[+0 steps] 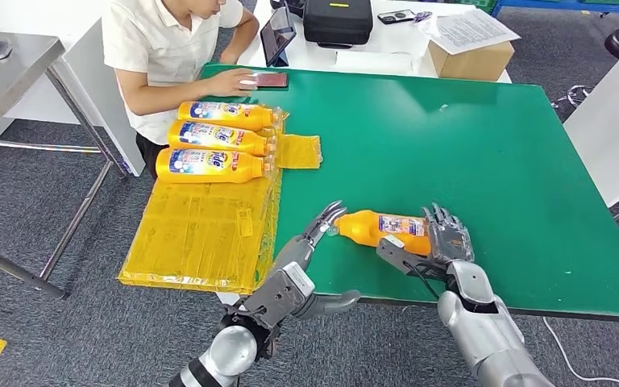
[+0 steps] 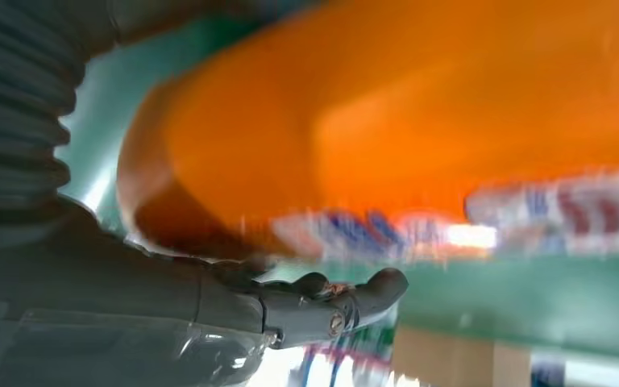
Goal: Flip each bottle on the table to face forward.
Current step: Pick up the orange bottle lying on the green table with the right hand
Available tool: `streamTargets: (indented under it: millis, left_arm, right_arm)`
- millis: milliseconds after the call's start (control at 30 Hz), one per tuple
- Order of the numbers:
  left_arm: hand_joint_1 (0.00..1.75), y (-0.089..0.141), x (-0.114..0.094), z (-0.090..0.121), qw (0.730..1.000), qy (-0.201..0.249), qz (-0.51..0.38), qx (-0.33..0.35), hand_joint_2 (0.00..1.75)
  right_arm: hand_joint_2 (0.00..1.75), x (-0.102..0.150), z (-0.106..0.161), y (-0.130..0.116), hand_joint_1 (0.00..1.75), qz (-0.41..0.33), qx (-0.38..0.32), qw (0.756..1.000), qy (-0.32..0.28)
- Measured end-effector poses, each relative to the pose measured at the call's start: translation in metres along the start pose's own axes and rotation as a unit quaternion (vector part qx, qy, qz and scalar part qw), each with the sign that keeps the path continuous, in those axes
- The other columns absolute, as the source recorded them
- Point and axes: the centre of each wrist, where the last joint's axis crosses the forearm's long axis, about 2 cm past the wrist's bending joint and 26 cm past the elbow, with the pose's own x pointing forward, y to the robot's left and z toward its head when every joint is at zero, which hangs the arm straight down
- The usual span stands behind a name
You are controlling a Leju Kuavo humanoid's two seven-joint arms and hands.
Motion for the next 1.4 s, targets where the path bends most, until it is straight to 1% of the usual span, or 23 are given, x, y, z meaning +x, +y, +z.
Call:
streamTargets:
  millis: [100, 333, 433, 567, 733, 800, 900, 967, 1033, 1133, 1200, 1300, 1400]
  left_arm:
    - [0.00, 0.000, 0.001, -0.001, 1.000, -0.001, -0.001, -0.002, 1.75]
    - [0.00, 0.001, 0.001, -0.002, 1.000, -0.002, -0.001, -0.003, 1.75]
    - [0.00, 0.001, 0.001, -0.003, 1.000, -0.004, -0.001, -0.005, 1.75]
    - [0.00, 0.003, 0.001, -0.007, 1.000, -0.013, 0.000, -0.005, 1.75]
    - [0.00, 0.004, 0.001, -0.008, 1.000, -0.022, -0.004, 0.001, 1.75]
    - [0.00, 0.004, 0.001, -0.008, 0.999, -0.031, -0.002, 0.012, 1.75]
    - [0.00, 0.003, 0.001, -0.008, 0.997, -0.044, 0.027, 0.051, 1.75]
    - [0.00, 0.003, -0.001, -0.006, 0.992, -0.040, 0.075, 0.093, 1.75]
    - [0.00, 0.004, -0.005, -0.002, 0.979, -0.020, 0.143, 0.142, 1.75]
    - [0.00, 0.010, -0.015, 0.009, 0.948, 0.020, 0.239, 0.210, 1.75]
    - [0.00, 0.014, -0.022, 0.019, 0.928, 0.044, 0.281, 0.241, 1.75]
    - [0.00, 0.018, -0.031, 0.032, 0.913, 0.063, 0.306, 0.263, 1.75]
    - [0.00, 0.019, -0.035, 0.039, 0.902, 0.074, 0.327, 0.271, 1.75]
  right_arm:
    - [1.75, -0.005, -0.003, -0.003, 1.75, -0.028, 0.022, 0.999, -0.008]
    - [1.75, -0.011, -0.007, -0.006, 1.75, -0.040, 0.030, 0.999, -0.010]
    - [1.75, -0.016, -0.008, -0.006, 1.75, -0.093, 0.056, 0.994, -0.027]
    - [1.75, -0.029, -0.006, -0.005, 1.75, -0.180, 0.080, 0.979, -0.055]
    - [1.75, -0.035, -0.001, 0.002, 1.75, -0.228, 0.078, 0.968, -0.065]
    - [1.75, -0.037, 0.003, 0.005, 1.75, -0.271, 0.080, 0.956, -0.074]
    - [1.75, -0.036, 0.011, 0.014, 1.75, -0.360, 0.078, 0.925, -0.094]
    - [1.75, -0.032, 0.019, 0.020, 1.75, -0.407, 0.066, 0.905, -0.106]
    - [1.75, -0.023, 0.028, 0.025, 1.75, -0.443, 0.046, 0.888, -0.116]
    - [1.75, -0.004, 0.043, 0.029, 1.75, -0.492, 0.009, 0.860, -0.134]
    - [1.75, 0.013, 0.053, 0.030, 1.75, -0.523, -0.020, 0.839, -0.148]
    - [1.75, 0.038, 0.064, 0.026, 1.75, -0.555, -0.055, 0.814, -0.166]
    - [1.75, 0.056, 0.071, 0.019, 1.75, -0.572, -0.075, 0.795, -0.186]
